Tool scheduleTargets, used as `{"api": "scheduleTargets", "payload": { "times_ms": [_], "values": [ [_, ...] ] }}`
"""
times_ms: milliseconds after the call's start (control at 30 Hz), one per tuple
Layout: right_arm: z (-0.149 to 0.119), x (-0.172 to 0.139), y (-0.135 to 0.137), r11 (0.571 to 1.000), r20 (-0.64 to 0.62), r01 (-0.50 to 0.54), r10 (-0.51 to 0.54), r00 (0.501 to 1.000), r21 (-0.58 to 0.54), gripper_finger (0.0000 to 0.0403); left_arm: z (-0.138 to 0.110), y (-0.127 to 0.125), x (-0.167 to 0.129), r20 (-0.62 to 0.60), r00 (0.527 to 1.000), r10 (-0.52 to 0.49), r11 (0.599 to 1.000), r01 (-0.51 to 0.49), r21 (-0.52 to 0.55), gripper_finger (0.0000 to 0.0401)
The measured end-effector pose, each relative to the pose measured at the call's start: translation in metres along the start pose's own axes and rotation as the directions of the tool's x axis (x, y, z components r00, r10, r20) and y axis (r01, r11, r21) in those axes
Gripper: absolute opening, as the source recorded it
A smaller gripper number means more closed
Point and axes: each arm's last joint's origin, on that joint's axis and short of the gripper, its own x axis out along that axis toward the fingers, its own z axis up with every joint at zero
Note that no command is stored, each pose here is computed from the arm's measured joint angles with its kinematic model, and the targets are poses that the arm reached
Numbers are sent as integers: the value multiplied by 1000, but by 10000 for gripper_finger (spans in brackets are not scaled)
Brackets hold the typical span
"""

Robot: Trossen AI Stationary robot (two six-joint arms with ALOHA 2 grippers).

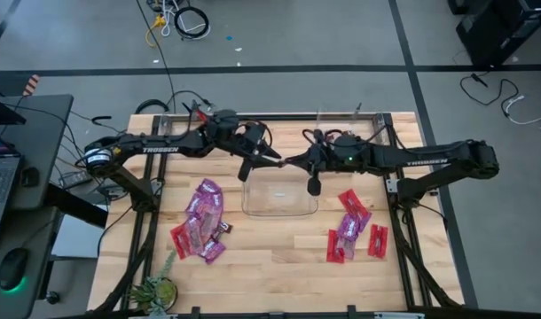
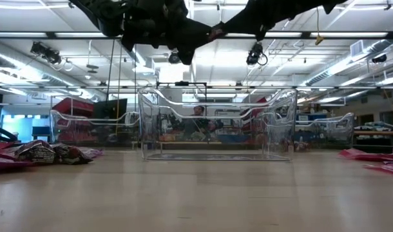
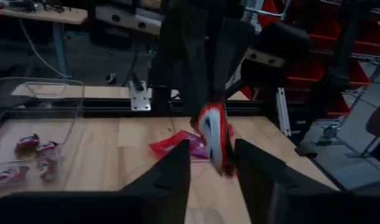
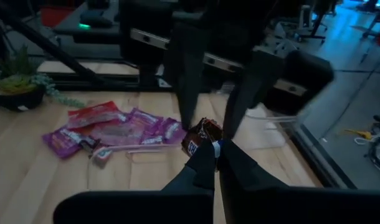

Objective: Sort candy
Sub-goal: Put the brown chocolate bar into the top right transparent bin

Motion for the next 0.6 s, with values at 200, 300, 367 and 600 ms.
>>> {"api": "scheduleTargets", "payload": {
  "times_ms": [200, 300, 367, 600],
  "values": [
    [-2, -23, -30, 981, -90, 191, -188, 978, 26, 3, 6, 3, -16, -13, 999, 44, 998, -43, 47, 170],
    [-13, -31, -51, 950, -199, 305, -286, 937, 68, 3, 10, -5, -26, -25, 992, 122, 985, -118, 126, 171],
    [-19, -34, -65, 926, -256, 368, -336, 906, 89, 2, 11, -12, -31, -31, 986, 165, 974, -158, 161, 172],
    [-56, -42, -113, 764, -433, 632, -531, 728, 126, 2, -1, -35, -43, -134, 972, 194, 974, -174, 146, 172]
  ]
}}
